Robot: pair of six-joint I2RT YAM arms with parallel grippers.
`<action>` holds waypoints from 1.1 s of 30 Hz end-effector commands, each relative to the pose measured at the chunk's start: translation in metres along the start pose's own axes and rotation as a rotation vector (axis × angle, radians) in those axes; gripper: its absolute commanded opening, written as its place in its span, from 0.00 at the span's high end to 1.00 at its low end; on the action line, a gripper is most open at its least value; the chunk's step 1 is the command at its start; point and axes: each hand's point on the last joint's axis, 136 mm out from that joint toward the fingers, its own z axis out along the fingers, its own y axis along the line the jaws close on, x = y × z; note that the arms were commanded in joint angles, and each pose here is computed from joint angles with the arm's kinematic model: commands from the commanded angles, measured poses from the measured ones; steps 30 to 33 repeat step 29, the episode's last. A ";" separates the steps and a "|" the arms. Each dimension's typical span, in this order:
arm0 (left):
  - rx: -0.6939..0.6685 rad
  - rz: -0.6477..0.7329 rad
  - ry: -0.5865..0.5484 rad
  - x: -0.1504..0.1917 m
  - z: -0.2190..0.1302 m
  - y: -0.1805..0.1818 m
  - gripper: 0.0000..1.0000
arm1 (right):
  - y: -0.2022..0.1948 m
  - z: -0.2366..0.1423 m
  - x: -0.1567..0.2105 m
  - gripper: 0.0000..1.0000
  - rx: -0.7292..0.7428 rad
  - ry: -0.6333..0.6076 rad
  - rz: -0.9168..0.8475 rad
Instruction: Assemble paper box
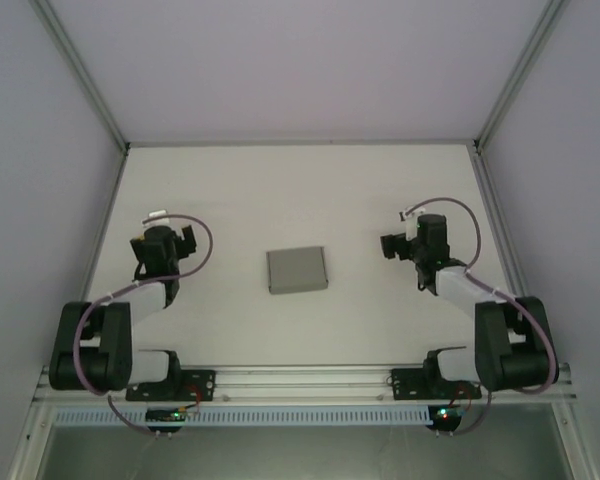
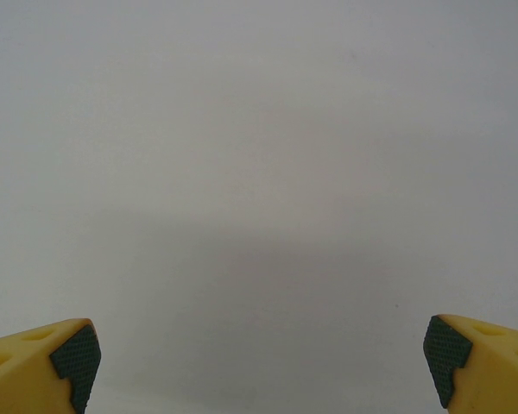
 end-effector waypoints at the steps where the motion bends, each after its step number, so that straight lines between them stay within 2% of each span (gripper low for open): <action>1: 0.128 -0.001 -0.156 -0.020 -0.002 -0.013 0.00 | 0.000 -0.004 -0.038 0.01 -0.034 -0.206 0.038; 5: 0.138 -0.075 -0.320 -0.010 -0.010 0.001 0.00 | 0.001 -0.005 -0.011 0.01 -0.057 -0.301 0.037; 6: 0.168 -0.081 -0.290 -0.004 -0.011 -0.001 0.00 | -0.003 -0.002 -0.002 0.01 -0.055 -0.327 0.060; 8: 0.157 -0.091 -0.204 -0.001 -0.001 0.001 0.00 | -0.021 0.003 -0.006 0.01 -0.028 -0.421 0.187; 10: 0.242 -0.034 -0.185 -0.004 0.011 -0.018 0.00 | -0.039 0.007 0.006 0.01 -0.038 -0.275 0.224; 11: 0.277 -0.009 -0.104 0.001 0.019 -0.027 0.00 | -0.049 0.015 0.000 0.01 0.032 -0.277 0.249; 12: 0.294 0.021 -0.088 -0.001 0.020 -0.034 0.01 | -0.037 0.023 -0.002 0.01 0.014 -0.273 0.248; 13: 0.306 0.033 -0.123 -0.004 0.019 -0.038 0.00 | -0.030 0.025 0.003 0.01 0.009 -0.209 0.213; 14: 0.306 0.030 -0.113 -0.002 0.020 -0.038 0.01 | -0.036 0.023 0.000 0.01 0.041 -0.205 0.180; 16: 0.303 0.030 -0.103 -0.002 0.020 -0.037 0.00 | -0.037 0.022 -0.002 0.01 0.041 -0.261 0.232; 18: 0.301 0.030 -0.102 -0.001 0.020 -0.037 0.00 | -0.043 0.022 -0.002 0.01 0.083 -0.236 0.195; 24: 0.297 0.037 -0.099 -0.001 0.020 -0.037 0.00 | -0.027 0.024 0.001 0.01 0.005 -0.229 0.198; 33: 0.297 0.043 -0.097 -0.001 0.021 -0.039 0.00 | -0.035 0.024 0.001 0.00 0.044 -0.227 0.217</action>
